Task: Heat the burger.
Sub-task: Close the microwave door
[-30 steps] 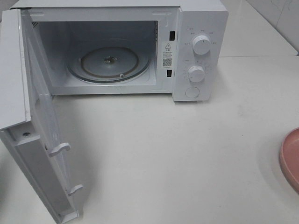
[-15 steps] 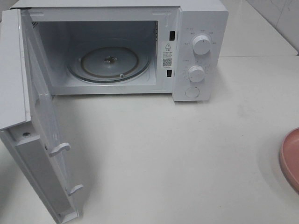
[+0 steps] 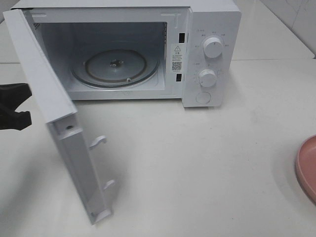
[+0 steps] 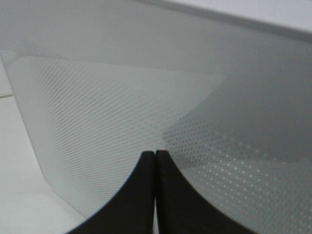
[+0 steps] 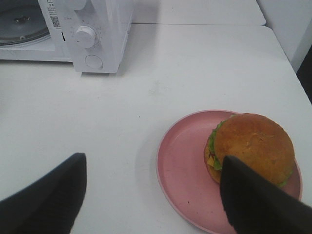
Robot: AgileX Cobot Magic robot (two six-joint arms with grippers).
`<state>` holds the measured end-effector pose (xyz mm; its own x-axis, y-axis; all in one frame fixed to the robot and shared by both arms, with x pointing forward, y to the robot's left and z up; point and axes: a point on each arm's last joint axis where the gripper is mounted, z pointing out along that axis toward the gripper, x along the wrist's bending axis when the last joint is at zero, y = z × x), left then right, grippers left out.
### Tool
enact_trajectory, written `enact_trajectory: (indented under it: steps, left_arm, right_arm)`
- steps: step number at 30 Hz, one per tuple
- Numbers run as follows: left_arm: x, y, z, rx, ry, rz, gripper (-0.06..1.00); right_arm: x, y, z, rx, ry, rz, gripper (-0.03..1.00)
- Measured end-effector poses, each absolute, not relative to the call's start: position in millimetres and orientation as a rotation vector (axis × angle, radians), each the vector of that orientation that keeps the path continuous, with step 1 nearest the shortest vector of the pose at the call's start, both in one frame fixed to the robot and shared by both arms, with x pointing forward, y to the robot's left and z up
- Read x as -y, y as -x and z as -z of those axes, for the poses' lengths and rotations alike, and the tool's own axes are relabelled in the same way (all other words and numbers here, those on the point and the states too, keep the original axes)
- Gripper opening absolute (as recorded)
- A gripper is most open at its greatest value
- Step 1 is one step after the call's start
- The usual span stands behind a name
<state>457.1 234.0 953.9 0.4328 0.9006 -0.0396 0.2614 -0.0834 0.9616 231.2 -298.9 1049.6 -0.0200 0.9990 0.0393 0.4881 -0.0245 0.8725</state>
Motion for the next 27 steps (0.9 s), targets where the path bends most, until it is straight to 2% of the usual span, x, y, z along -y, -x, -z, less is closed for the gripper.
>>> enact_trajectory:
  steps: [16, 27]
  left_arm:
    - [-181, -487, -950, -1.014, -1.616, -0.662, 0.00]
    - [-146, -505, -951, -1.053, -1.581, -0.719, 0.00]
  right_arm:
    - [299, -231, -1050, -1.583, -1.588, -0.971, 0.75]
    - [299, -231, -1050, -1.583, -1.588, -0.971, 0.75]
